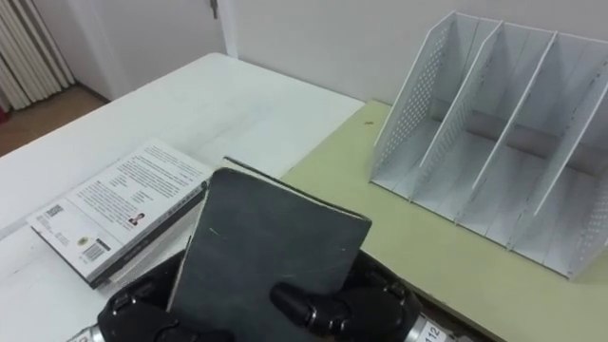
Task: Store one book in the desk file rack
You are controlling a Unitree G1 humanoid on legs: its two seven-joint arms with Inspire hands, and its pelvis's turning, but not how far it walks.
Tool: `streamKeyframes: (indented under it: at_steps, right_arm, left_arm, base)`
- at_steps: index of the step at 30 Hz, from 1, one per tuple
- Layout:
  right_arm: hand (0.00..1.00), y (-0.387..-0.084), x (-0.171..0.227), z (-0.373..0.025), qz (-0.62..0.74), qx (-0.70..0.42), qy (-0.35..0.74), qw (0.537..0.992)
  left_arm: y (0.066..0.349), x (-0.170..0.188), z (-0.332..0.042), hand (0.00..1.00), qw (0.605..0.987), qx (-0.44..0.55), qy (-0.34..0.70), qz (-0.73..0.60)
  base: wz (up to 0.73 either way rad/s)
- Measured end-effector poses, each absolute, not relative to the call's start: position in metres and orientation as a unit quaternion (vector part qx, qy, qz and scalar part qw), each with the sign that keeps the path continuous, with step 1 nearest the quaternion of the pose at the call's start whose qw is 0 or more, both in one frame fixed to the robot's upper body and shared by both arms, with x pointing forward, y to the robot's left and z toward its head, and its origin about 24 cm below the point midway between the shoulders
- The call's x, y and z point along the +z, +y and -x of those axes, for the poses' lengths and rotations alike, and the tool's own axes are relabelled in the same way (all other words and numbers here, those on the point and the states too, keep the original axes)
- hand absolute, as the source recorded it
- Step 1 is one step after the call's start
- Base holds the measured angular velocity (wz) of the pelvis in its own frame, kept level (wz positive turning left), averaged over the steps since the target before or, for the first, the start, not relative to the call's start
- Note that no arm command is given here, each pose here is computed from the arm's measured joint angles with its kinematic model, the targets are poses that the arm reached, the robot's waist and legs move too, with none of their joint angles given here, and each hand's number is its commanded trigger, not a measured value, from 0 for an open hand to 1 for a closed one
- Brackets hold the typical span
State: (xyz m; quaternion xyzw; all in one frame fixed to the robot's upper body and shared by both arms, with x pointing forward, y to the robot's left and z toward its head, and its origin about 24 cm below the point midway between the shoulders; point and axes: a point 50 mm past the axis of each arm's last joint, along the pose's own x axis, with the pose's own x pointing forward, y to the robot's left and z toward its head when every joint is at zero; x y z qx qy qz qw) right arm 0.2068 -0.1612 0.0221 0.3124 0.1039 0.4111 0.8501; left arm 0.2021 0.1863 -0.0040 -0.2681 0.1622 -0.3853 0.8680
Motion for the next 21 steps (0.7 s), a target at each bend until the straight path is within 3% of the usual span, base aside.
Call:
streamKeyframes:
  at_steps: [8, 21]
  right_arm:
    - [1.0, -0.174, 0.027, -0.216, -0.287, 0.368, 0.095, 0.879]
    - [1.0, -0.203, 0.051, -0.243, -0.173, 0.208, 0.048, 0.962]
  left_arm:
    - [0.206, -0.054, -0.18, 0.0, 0.892, -0.299, 0.289, 0.176]
    - [0.204, -0.126, -0.112, 0.0, 0.858, -0.179, 0.458, 0.149]
  base:
    - [0.0]
    - [-0.02]
